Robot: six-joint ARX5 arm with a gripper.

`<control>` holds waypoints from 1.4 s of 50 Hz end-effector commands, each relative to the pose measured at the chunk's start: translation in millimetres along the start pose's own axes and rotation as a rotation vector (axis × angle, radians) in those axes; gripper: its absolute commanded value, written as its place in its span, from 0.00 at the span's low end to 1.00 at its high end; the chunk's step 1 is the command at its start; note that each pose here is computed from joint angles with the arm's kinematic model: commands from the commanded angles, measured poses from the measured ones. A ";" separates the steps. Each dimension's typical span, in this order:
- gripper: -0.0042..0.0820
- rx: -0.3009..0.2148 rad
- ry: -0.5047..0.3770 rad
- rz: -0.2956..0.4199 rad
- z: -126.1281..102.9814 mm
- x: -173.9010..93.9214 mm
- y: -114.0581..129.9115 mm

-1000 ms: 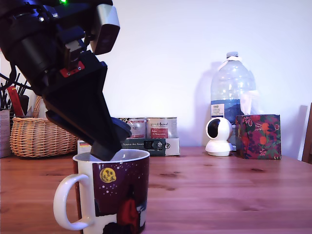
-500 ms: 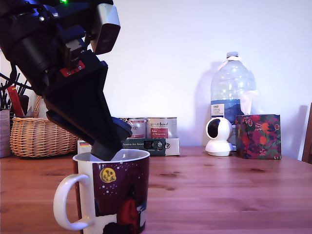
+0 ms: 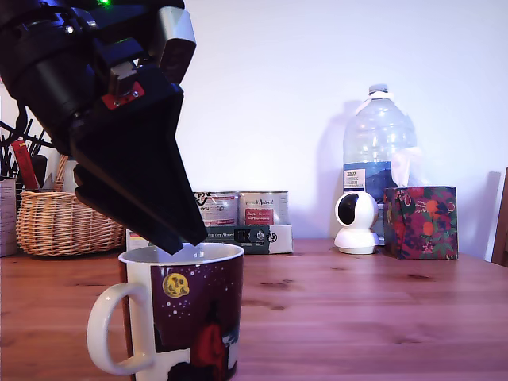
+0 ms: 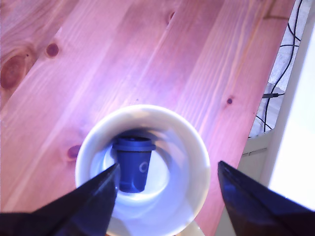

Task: Pick up the coffee capsules from the table one by one and drop them inside the nearest coffee cup

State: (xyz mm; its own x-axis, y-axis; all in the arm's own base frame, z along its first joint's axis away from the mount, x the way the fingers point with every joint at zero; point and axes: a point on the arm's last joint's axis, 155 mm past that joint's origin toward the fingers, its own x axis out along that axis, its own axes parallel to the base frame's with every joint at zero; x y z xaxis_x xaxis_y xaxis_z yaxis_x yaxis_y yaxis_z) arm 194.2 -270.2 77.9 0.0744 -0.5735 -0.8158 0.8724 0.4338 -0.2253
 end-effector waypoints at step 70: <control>0.03 -0.123 -0.113 0.088 8.7 -55.8 25.5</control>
State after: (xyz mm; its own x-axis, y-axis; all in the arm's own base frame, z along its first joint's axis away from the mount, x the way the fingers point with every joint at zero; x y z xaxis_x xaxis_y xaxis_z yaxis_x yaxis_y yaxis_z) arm 215.7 -233.2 123.3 0.2079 -0.5994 -0.7730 0.7975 0.5615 -0.2208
